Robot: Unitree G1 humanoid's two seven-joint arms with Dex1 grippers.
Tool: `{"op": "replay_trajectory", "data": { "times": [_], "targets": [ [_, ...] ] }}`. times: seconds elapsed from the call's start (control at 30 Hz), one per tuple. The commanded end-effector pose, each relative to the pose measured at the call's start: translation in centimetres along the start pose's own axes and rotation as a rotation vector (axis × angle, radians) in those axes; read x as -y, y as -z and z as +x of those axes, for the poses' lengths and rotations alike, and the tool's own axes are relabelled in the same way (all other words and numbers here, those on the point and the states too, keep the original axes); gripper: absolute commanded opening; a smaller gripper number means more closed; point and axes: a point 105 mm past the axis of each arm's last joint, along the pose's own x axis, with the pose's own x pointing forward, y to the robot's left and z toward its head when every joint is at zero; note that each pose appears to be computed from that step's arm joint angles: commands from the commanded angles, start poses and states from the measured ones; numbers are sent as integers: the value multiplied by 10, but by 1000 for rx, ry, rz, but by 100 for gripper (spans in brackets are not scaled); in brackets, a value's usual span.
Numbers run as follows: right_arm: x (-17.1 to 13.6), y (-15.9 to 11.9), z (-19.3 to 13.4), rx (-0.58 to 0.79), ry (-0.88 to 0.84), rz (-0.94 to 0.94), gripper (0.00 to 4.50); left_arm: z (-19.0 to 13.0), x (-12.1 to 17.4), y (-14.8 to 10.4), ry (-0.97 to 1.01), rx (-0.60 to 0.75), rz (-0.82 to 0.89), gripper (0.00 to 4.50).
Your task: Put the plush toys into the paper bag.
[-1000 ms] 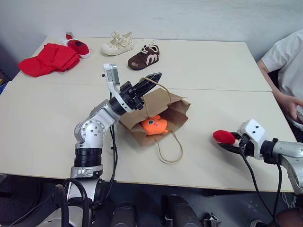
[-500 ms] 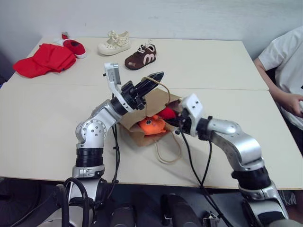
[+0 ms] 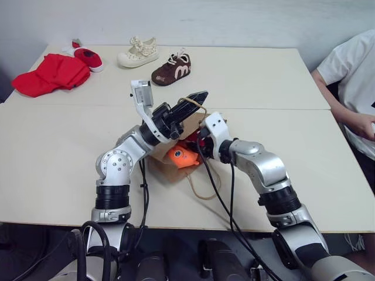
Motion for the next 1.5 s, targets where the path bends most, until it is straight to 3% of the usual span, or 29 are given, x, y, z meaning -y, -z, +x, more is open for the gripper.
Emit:
{"op": "replay_trajectory", "data": {
  "times": [0.03, 0.07, 0.2, 0.43, 0.6, 0.8, 0.9, 1.07, 1.27, 1.37, 1.5],
  "targets": [
    [-8, -19, -32, 71, -130, 68, 416, -4, 6, -14, 11, 41, 55, 0],
    [-11, -23, -39, 87, -168, 99, 449, -5, 5, -15, 6, 46, 58, 0],
    [-8, -27, -82, 139, -277, 208, 449, -9, 2, -18, -15, 62, 71, 0],
    [16, 40, -146, -152, -158, 609, 449, -10, 3, -19, -18, 73, 74, 0],
    [1, 64, -147, -158, -169, 780, 449, -13, 1, -19, -32, 91, 61, 0],
    [-39, 73, -104, -151, -216, 925, 449, -11, 2, -15, -25, 67, 62, 0],
    [-55, 59, -91, -120, -248, 971, 393, -11, 1, -17, -30, 68, 75, 0],
    [-57, 45, -88, -109, -224, 1059, 220, -11, 1, -19, -36, 77, 82, 0],
    [-38, 10, -102, 39, -200, 961, 6, -11, 2, -18, -37, 58, 98, 0],
    [-28, -14, -115, 147, -224, 895, 2, -12, 1, -19, -42, 42, 128, 0],
    [-20, -73, -140, 379, -331, 752, 2, -10, 6, -30, -27, 54, 165, 0]
  ]
}}
